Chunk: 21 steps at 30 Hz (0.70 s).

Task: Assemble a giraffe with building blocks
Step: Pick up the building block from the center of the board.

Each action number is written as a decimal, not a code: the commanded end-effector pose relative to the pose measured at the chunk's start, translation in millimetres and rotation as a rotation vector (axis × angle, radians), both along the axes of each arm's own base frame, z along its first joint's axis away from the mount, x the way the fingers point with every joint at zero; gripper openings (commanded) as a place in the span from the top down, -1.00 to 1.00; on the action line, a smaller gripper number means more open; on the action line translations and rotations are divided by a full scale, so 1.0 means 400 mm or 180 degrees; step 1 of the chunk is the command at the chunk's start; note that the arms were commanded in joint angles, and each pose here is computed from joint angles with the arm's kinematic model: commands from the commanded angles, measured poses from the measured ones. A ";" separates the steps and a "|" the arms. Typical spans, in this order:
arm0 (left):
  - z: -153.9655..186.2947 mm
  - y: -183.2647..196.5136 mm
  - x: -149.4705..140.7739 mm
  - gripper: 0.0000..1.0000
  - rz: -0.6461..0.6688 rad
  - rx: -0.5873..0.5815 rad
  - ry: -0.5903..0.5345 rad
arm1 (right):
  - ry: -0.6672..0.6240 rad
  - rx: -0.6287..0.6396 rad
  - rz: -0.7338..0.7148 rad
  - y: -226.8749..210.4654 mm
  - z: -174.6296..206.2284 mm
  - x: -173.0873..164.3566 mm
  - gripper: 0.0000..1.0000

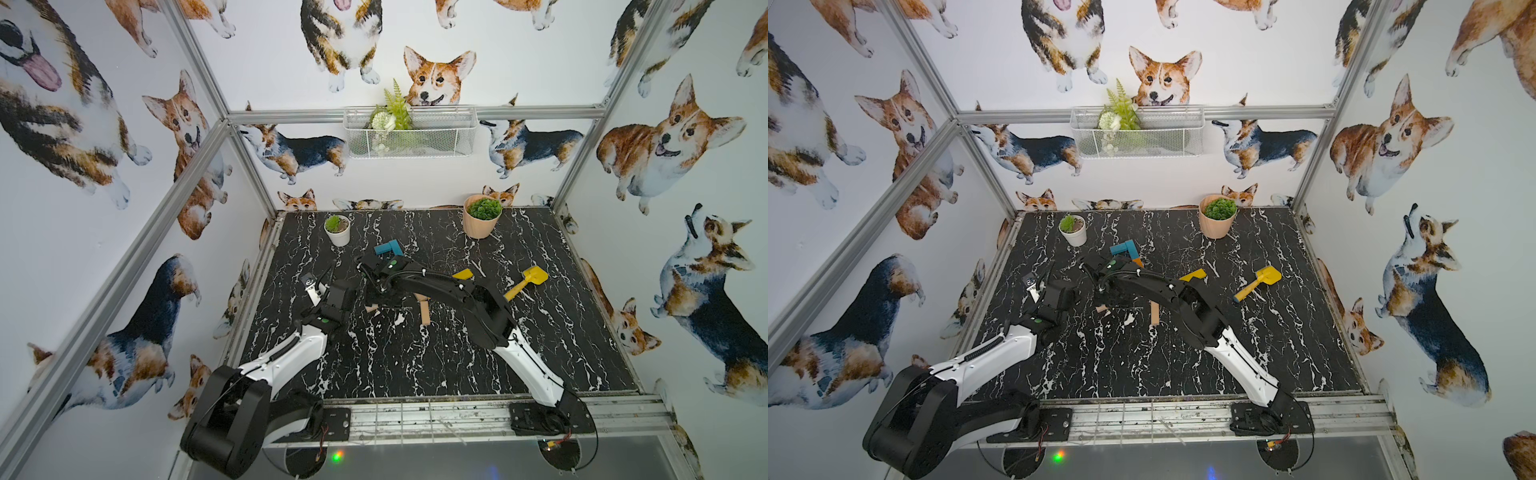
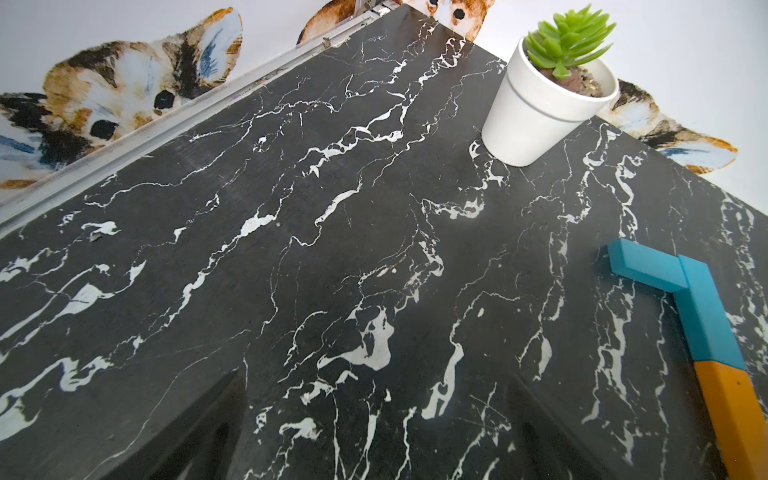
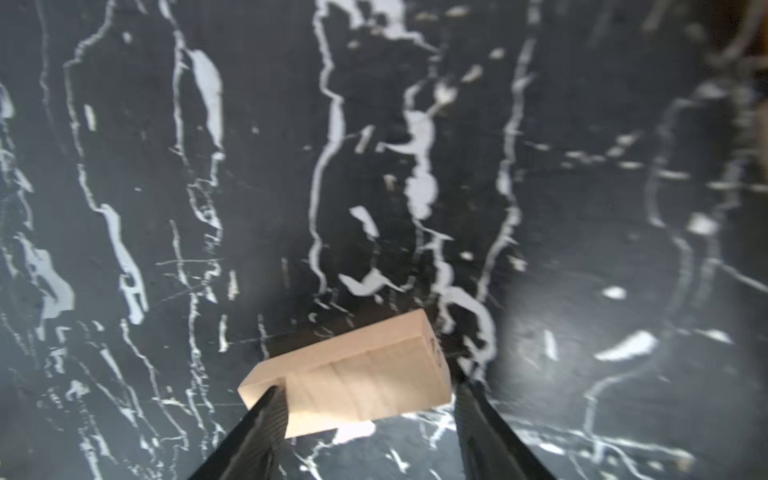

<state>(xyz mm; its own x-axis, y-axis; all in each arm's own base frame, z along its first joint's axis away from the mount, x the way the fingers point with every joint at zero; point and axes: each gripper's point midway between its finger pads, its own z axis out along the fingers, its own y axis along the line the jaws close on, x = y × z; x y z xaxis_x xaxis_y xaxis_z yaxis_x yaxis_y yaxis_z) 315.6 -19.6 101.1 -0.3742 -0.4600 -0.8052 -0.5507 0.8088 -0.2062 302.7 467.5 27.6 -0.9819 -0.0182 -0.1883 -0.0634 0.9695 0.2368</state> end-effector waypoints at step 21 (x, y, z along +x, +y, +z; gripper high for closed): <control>0.021 -0.006 0.013 -1.00 -0.0043 -0.0013 -0.0134 | 0.0019 0.0029 0.0899 -0.136 0.067 0.052 -0.25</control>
<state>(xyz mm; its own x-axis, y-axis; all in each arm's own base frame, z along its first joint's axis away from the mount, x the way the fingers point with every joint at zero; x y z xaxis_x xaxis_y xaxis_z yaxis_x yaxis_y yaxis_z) 318.3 -22.2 105.0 -0.3688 -0.4492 -0.8138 -0.5307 0.8205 -0.2124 316.5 415.0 37.6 -0.9655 -0.2229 -0.1345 -0.2493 0.9405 0.2311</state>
